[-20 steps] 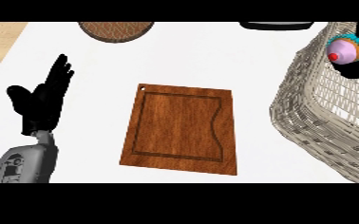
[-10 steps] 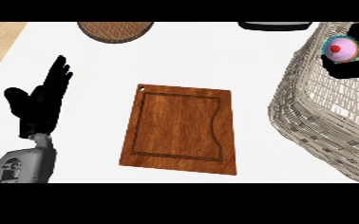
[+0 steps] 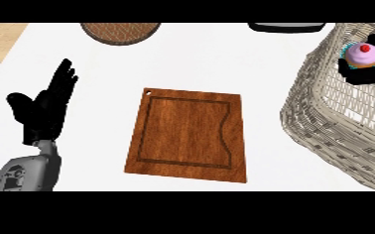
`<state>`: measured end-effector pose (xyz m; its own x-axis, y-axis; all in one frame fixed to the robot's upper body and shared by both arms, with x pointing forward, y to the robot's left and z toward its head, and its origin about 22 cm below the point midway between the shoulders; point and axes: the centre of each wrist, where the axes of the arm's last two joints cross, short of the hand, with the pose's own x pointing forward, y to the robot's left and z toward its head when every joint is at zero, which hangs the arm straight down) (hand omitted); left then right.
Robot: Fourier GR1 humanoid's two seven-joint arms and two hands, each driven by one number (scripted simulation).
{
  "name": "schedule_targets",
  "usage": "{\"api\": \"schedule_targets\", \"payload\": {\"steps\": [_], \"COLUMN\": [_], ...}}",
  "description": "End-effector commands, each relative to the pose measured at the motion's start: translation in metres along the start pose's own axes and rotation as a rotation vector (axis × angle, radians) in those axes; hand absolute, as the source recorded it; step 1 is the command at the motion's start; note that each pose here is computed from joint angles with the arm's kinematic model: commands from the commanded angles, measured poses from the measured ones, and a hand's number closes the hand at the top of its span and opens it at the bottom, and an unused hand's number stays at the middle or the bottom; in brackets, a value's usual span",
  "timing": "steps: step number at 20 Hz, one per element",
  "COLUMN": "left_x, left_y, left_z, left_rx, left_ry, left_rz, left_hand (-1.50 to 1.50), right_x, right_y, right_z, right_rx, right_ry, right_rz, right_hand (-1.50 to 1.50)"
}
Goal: Pick the cupcake from the cutting board and place it in the basket
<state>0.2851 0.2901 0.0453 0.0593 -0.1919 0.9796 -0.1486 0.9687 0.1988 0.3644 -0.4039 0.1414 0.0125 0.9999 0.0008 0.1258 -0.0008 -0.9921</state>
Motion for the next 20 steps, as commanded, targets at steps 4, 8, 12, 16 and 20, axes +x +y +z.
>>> {"api": "schedule_targets", "payload": {"steps": [4, 8, 12, 16, 20], "left_x": [0.013, 0.005, -0.001, 0.020, 0.010], "left_y": [-0.006, 0.002, 0.002, -0.001, 0.009], "left_z": [0.000, -0.008, -0.002, -0.011, -0.010], "left_rx": [0.005, -0.012, -0.001, -0.002, -0.005], "left_ry": [0.002, 0.003, 0.006, 0.005, 0.004], "left_rz": [-0.003, -0.009, 0.004, -0.014, -0.001], "left_hand": [0.00, 0.00, 0.00, 0.00, 0.00], "right_x": [0.008, 0.006, -0.015, -0.013, -0.016], "right_y": [0.021, 0.024, 0.025, 0.038, 0.043], "right_z": [-0.002, -0.011, -0.002, -0.007, 0.001], "right_rx": [0.035, 0.075, 0.128, 0.170, 0.185], "right_ry": [0.018, 0.020, 0.023, 0.033, 0.039], "right_rz": [0.031, 0.057, 0.032, 0.035, 0.010], "right_hand": [1.50, 1.50, 1.50, 1.50, 1.50]}}
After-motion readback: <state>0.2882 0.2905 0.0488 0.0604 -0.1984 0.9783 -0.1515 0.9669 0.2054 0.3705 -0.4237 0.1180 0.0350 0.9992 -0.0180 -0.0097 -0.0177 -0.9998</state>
